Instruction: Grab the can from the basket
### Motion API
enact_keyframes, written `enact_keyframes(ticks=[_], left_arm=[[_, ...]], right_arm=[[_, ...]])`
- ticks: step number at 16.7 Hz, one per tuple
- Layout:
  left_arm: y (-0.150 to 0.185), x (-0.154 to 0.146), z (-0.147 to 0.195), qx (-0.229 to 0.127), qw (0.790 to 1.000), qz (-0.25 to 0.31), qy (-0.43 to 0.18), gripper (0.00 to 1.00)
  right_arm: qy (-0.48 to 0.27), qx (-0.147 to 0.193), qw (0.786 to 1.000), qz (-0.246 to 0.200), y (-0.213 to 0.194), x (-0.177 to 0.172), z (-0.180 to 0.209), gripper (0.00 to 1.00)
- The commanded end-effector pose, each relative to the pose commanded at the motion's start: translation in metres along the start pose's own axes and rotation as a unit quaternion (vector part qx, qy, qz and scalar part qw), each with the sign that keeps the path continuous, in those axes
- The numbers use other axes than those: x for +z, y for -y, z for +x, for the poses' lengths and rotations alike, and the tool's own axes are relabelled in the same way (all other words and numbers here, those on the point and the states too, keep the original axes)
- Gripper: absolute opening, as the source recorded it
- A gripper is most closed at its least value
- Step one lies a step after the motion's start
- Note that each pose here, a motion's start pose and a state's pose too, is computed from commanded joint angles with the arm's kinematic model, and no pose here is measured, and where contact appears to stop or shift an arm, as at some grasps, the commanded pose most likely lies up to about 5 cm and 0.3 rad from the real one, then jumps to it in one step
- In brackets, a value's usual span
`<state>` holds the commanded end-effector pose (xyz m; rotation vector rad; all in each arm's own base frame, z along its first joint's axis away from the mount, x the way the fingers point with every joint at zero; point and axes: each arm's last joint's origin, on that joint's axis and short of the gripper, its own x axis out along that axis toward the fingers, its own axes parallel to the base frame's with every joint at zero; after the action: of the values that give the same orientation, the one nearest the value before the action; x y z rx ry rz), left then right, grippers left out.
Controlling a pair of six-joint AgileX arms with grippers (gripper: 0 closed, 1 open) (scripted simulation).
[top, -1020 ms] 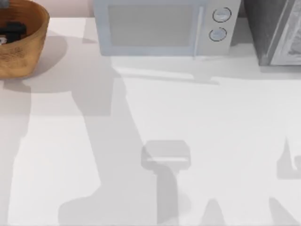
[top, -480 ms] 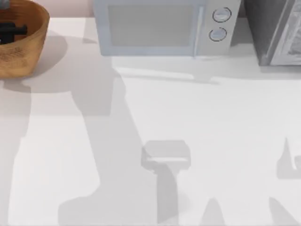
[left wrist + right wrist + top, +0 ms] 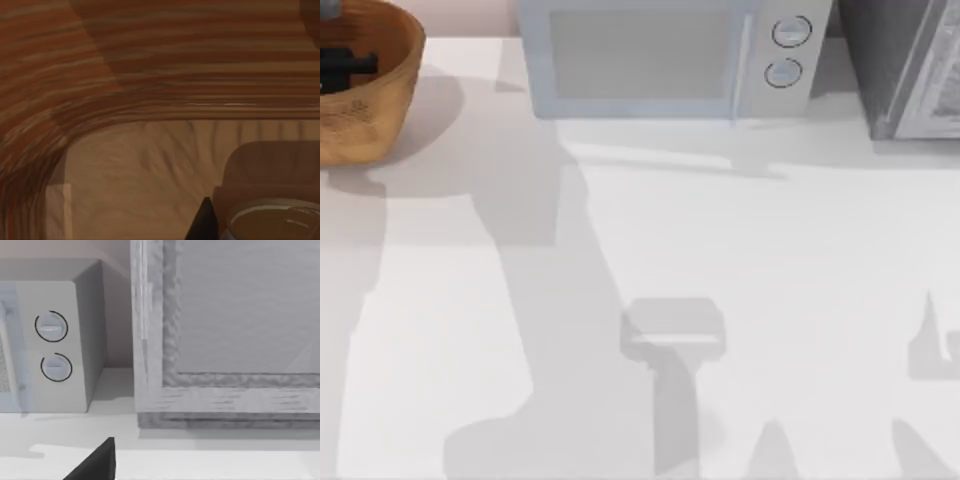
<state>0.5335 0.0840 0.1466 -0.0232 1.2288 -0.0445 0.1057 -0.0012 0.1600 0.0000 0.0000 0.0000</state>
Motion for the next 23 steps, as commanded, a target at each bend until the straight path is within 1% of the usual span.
enact_keyframes(ticks=[2, 5, 8, 10, 13, 15, 17, 20, 23], left_arm=[[0.003, 0.001, -0.004, 0.0, 1.0, 0.004, 0.004, 0.0], [0.012, 0.001, -0.026, 0.003, 1.0, 0.012, 0.024, 0.0], [0.022, -0.004, -0.063, 0.008, 0.998, 0.016, 0.057, 0.0], [0.03, -0.014, -0.094, 0.013, 0.996, 0.017, 0.083, 0.0], [0.044, -0.042, -0.145, 0.019, 0.991, 0.023, 0.127, 0.0], [0.053, -0.066, -0.179, 0.023, 0.986, 0.025, 0.164, 0.0], [0.06, -0.092, -0.206, 0.025, 0.98, 0.024, 0.198, 0.0], [0.068, -0.132, -0.231, 0.027, 0.97, 0.019, 0.242, 0.0], [0.075, -0.166, -0.246, 0.029, 0.958, 0.018, 0.283, 0.0]], right_arm=[[0.0, 0.0, 1.0, 0.0, 0.0, 0.0, 0.0, 1.0], [0.0, 0.0, 1.0, 0.0, 0.0, 0.0, 0.0, 1.0], [0.0, 0.0, 1.0, 0.0, 0.0, 0.0, 0.0, 1.0], [0.0, 0.0, 1.0, 0.0, 0.0, 0.0, 0.0, 1.0], [0.0, 0.0, 1.0, 0.0, 0.0, 0.0, 0.0, 1.0], [0.0, 0.0, 1.0, 0.0, 0.0, 0.0, 0.0, 1.0], [0.0, 0.0, 1.0, 0.0, 0.0, 0.0, 0.0, 1.0], [0.0, 0.0, 1.0, 0.0, 0.0, 0.0, 0.0, 1.0], [0.0, 0.0, 1.0, 0.0, 0.0, 0.0, 0.0, 1.0]])
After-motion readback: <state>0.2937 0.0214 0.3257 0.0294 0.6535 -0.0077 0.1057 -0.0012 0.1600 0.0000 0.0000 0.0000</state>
